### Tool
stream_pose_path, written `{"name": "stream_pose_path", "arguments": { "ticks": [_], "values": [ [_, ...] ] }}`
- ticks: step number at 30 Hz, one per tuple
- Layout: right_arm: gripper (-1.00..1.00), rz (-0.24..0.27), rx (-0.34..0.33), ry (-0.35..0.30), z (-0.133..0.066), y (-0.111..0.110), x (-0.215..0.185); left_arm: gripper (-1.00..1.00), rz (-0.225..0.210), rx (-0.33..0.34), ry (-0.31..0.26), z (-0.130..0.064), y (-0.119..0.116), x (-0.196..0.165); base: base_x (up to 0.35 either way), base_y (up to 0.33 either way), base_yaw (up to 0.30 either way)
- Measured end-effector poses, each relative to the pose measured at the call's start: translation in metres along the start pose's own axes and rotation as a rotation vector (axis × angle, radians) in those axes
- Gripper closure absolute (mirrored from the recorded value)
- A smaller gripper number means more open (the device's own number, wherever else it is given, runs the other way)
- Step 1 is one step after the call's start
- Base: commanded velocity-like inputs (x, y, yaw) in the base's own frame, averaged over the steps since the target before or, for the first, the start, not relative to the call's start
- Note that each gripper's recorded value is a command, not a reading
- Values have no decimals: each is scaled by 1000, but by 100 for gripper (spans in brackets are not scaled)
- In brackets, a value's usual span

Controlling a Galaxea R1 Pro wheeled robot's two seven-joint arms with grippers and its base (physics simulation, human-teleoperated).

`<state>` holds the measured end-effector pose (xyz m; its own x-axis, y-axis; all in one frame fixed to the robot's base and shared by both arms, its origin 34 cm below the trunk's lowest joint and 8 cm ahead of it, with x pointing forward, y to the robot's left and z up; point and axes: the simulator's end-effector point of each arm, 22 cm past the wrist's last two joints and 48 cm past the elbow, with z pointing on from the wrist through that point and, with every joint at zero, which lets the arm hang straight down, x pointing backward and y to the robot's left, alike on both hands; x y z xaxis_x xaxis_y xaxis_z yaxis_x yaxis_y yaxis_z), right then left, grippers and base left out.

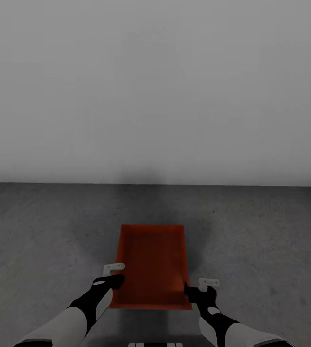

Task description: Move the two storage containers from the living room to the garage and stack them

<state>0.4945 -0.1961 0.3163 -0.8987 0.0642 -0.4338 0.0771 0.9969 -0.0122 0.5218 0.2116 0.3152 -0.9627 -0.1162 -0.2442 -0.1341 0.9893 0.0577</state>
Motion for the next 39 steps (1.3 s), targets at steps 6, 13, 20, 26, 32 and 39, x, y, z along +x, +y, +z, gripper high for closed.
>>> {"name": "stream_pose_path", "arguments": {
  "ticks": [6, 13, 20, 26, 32, 39],
  "values": [
    [-100, 0, 0, 0, -10, 0, -6, -100, 0, 0, 1, -11, 1, -4, 0, 0, 0],
    [-100, 0, 0, 0, -21, 0, -13, -100, 0, 0, 2, -23, 1, -8, 0, 0, 0],
    [-100, 0, 1, 1, -32, -1, -20, -100, 1, -2, 3, -35, 2, -12, 0, 0, 0],
    [-100, -1, 1, 1, -41, -1, -25, -100, -1, -2, 4, -46, 3, -15, 0, 0, 0],
    [-100, -1, 1, 1, -51, -1, -30, -100, -1, -2, 4, -56, 3, -18, 0, 0, 0],
    [-100, -2, 0, 1, -61, -1, -36, -100, -2, -3, 4, -67, 4, -22, 0, 0, 0]
  ]
}}
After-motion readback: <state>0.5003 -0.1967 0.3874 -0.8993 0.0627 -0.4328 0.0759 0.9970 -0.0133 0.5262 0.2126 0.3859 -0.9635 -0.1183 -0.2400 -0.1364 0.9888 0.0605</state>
